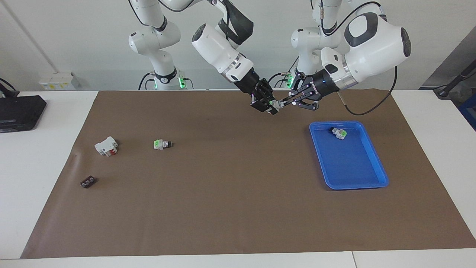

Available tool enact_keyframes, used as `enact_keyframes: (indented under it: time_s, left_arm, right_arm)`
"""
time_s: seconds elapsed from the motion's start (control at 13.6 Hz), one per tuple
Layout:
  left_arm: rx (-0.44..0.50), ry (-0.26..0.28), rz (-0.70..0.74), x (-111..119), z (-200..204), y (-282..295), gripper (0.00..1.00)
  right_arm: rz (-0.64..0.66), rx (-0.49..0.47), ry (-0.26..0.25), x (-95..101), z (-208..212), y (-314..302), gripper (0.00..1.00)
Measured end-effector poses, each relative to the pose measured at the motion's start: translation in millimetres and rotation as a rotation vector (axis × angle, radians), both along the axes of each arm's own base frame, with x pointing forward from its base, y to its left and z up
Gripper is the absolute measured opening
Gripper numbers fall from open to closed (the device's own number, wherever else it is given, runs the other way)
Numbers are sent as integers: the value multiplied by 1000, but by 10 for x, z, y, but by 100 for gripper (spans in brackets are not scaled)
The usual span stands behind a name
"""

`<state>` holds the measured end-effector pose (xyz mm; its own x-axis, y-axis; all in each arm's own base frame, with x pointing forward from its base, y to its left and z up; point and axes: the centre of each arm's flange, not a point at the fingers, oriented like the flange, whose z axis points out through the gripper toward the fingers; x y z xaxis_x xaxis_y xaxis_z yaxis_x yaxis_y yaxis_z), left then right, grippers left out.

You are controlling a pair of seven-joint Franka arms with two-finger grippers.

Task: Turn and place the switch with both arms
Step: 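Grasp the switch end with the left gripper from the right gripper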

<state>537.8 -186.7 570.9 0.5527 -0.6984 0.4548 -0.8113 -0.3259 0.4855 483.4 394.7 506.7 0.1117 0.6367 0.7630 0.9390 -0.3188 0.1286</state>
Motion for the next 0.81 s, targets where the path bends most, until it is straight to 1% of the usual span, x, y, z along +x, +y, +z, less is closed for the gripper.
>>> enact_keyframes:
  time_s: [0.22,0.37,0.44,0.51,0.74,0.81]
  left_arm:
    - [8,27,29,-7,-10,1,10]
    - [10,32,35,-8,-16,2,10]
    - [12,40,37,-23,-21,0,10]
    - [15,48,43,-39,-30,1,10]
    - [30,77,67,-78,-80,17,10]
    - [44,90,87,-77,-92,28,10]
  right_arm:
    - [1,-1,2,-4,-8,2,41]
    - [-14,7,22,-8,-14,5,41]
    - [-33,14,36,8,-17,-13,46]
    - [-45,18,44,24,-15,-33,58]
    - [-68,23,43,89,5,-108,93]
    - [-78,24,44,120,9,-150,100]
